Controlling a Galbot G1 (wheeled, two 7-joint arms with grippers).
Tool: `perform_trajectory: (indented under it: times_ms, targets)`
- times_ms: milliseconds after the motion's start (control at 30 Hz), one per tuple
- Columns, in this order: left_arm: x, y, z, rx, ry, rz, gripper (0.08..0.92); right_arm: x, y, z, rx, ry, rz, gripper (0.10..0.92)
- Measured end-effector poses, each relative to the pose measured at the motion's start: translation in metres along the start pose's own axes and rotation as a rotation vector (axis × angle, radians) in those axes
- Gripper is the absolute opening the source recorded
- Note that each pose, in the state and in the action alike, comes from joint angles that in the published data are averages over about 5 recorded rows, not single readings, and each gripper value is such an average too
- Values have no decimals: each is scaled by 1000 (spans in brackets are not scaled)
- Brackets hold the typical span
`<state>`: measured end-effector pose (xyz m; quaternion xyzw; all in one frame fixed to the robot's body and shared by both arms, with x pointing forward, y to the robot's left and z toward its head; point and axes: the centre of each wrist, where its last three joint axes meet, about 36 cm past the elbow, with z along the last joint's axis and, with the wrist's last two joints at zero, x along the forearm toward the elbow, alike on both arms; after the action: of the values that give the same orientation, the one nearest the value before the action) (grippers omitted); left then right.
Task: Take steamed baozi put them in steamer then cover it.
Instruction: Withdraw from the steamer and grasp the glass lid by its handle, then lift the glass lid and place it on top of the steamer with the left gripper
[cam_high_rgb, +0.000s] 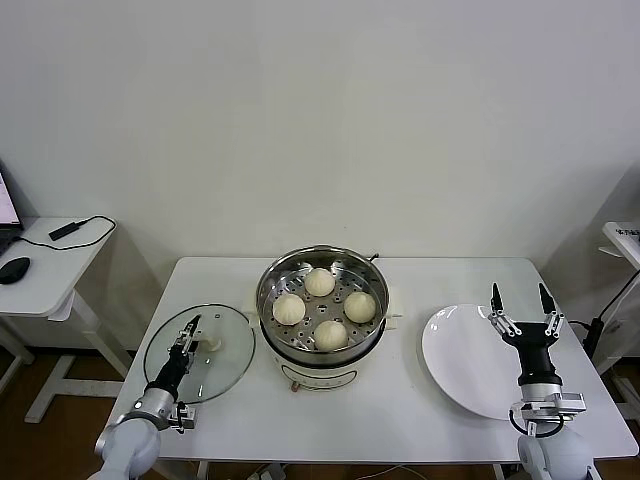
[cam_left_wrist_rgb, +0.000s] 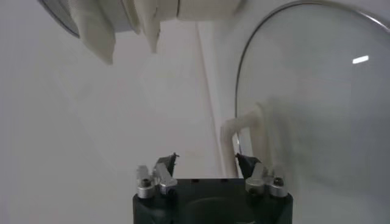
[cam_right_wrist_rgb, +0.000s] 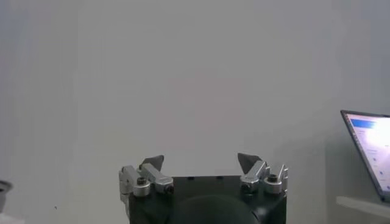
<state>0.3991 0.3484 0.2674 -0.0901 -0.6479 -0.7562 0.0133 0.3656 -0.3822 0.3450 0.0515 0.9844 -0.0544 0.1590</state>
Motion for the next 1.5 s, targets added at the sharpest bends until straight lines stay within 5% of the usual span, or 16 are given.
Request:
perform_trajectory:
  times_ms: [467, 733, 1067, 1300, 1500]
  targets:
    - [1, -2, -3, 43, 31, 9, 206, -3, 1, -7, 5, -21, 0, 823]
    - [7, 20, 7, 73, 71, -34, 194, -3, 6, -8, 3, -28, -4, 823]
    - [21, 97, 23, 113, 117, -195, 194, -9, 7, -9, 7, -30, -2, 823]
    - [35, 167, -5, 154, 73, -323, 194, -12, 11, -8, 12, -24, -3, 823]
    - [48, 215, -51, 195, 3, -376, 194, -11, 12, -5, 19, -9, -1, 823]
